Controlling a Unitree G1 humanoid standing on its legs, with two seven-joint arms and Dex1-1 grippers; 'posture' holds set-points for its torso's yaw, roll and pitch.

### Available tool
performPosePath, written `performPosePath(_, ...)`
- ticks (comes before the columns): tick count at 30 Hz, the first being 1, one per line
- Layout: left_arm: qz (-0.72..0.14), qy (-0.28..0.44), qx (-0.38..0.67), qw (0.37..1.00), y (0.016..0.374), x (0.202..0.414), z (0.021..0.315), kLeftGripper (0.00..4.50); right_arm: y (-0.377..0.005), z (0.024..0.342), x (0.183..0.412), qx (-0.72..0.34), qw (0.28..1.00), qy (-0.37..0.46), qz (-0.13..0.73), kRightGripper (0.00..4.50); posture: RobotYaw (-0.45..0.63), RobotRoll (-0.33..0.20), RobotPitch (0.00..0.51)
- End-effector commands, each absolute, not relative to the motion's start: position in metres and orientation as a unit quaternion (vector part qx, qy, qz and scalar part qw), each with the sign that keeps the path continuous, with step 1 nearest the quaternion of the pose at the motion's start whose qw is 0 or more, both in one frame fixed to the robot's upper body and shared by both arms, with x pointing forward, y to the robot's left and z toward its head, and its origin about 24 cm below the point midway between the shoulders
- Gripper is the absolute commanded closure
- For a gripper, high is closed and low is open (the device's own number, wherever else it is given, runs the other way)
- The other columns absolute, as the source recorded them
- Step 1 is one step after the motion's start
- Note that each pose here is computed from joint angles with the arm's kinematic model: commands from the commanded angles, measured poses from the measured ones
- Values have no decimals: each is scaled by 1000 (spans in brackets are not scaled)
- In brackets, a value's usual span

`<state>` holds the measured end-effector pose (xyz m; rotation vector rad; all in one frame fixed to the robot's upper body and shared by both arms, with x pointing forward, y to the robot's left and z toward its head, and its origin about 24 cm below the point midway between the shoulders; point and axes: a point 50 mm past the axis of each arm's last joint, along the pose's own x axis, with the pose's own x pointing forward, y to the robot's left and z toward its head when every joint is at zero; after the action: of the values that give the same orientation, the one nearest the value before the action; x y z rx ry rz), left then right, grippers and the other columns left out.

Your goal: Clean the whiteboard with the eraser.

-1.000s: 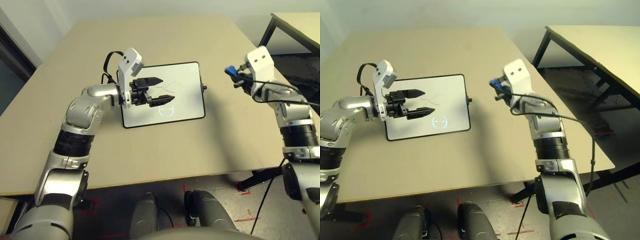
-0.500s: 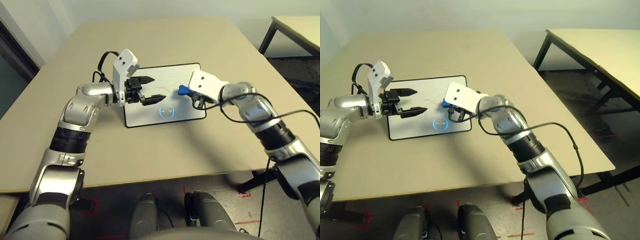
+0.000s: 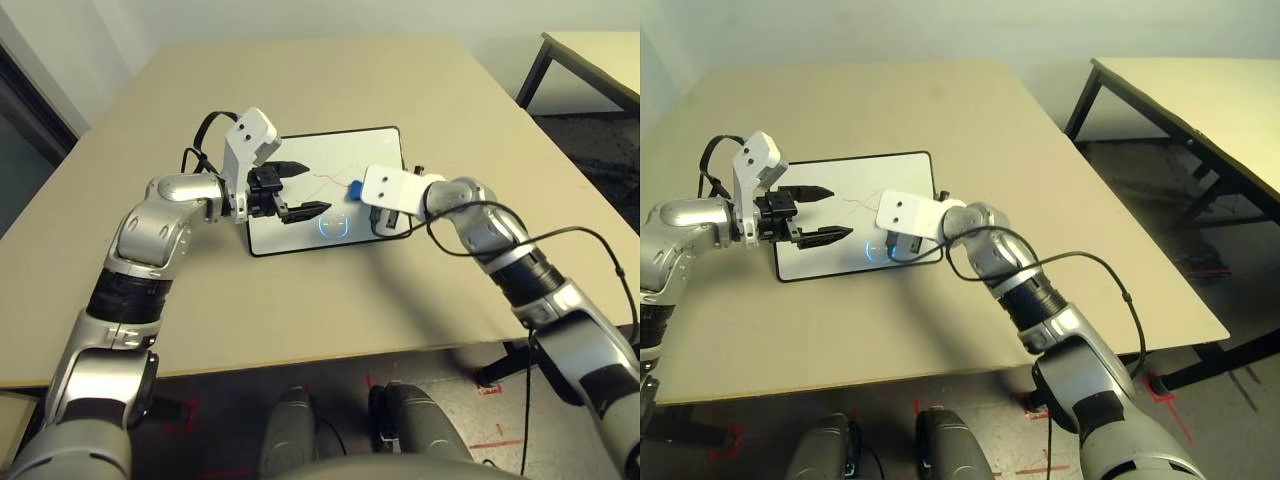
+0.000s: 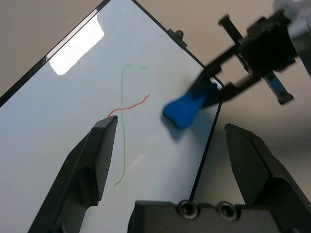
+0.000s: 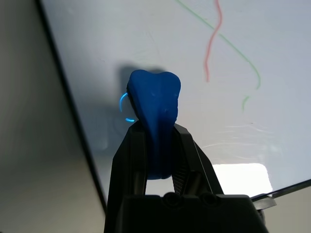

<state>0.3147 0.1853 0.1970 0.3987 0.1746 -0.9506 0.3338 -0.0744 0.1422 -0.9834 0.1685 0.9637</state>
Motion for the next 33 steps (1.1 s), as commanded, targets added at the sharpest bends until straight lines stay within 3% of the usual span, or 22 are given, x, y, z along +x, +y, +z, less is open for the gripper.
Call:
performPosePath(1,-445,88,194,870,192,313,200,0,-82,154,351,-466,785,74,401,3830,19,0,63)
performPosePath(8,-428,93,203,876,203,312,206,0,-100,176,386,-477,819,63,313,3832,28,0,63)
performPosePath(18,-425,95,202,877,205,310,208,0,-83,136,342,-470,778,99,406,3856,29,0,68)
performPosePath(21,-425,96,202,877,206,310,209,0,-83,132,338,-470,775,104,410,3856,28,0,70)
performPosePath(33,-427,98,205,875,206,309,211,0,-86,177,386,-473,816,57,329,3859,39,0,64)
